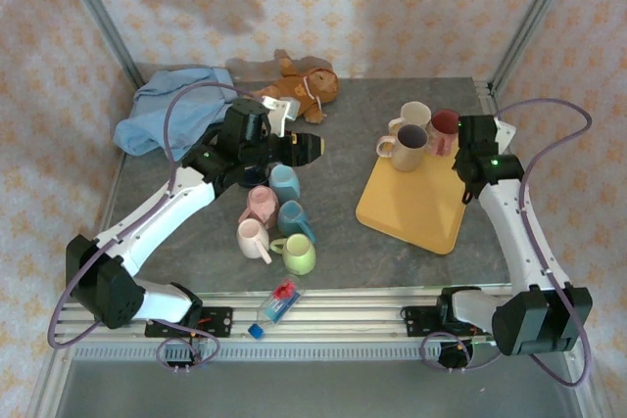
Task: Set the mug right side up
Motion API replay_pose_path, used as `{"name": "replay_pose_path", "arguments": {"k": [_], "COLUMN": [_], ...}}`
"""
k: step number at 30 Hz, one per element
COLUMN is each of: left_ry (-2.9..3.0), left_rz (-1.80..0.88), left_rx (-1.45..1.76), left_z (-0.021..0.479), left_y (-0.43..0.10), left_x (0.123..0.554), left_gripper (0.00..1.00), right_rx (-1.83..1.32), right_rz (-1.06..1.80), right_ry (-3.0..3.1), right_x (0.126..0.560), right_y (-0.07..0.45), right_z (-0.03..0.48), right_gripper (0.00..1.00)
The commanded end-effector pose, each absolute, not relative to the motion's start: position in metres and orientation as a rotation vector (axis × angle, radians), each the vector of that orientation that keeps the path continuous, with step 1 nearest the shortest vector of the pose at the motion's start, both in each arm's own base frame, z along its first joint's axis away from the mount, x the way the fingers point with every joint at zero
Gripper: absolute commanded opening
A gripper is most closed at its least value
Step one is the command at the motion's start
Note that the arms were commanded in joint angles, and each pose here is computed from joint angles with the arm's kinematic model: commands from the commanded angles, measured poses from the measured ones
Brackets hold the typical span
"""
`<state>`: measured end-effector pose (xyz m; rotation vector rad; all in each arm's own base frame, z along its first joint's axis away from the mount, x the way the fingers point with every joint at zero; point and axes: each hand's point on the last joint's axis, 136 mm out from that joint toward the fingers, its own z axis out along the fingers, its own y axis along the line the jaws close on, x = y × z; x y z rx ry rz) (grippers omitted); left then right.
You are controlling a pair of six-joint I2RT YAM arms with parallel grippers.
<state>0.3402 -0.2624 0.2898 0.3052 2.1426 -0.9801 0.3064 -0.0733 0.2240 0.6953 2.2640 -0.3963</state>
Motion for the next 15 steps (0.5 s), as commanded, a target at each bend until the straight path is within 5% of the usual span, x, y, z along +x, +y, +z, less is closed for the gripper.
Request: {"name": "replay_pose_path", "arguments": {"k": [1,15], "left_ry": [2.115,2.174], "left_rz": [-0.978,-0.969], "left_rx": [0.361,0.405], "left_z": [0.300,0.276], "left_y": [-0.268,-0.277], "left_x": [0.339,0.344], "left_gripper": [0.61,0.62], "right_rx": [0.672,0.646], "right_rz": [-0.351,-0.342], "right_ry": [2.191,2.203], "right_x": [0.332,0.380], "right_y": [-0.080,-0.111], "right_z": [0.230,0.187], "right_gripper": [0.00,0.00]}}
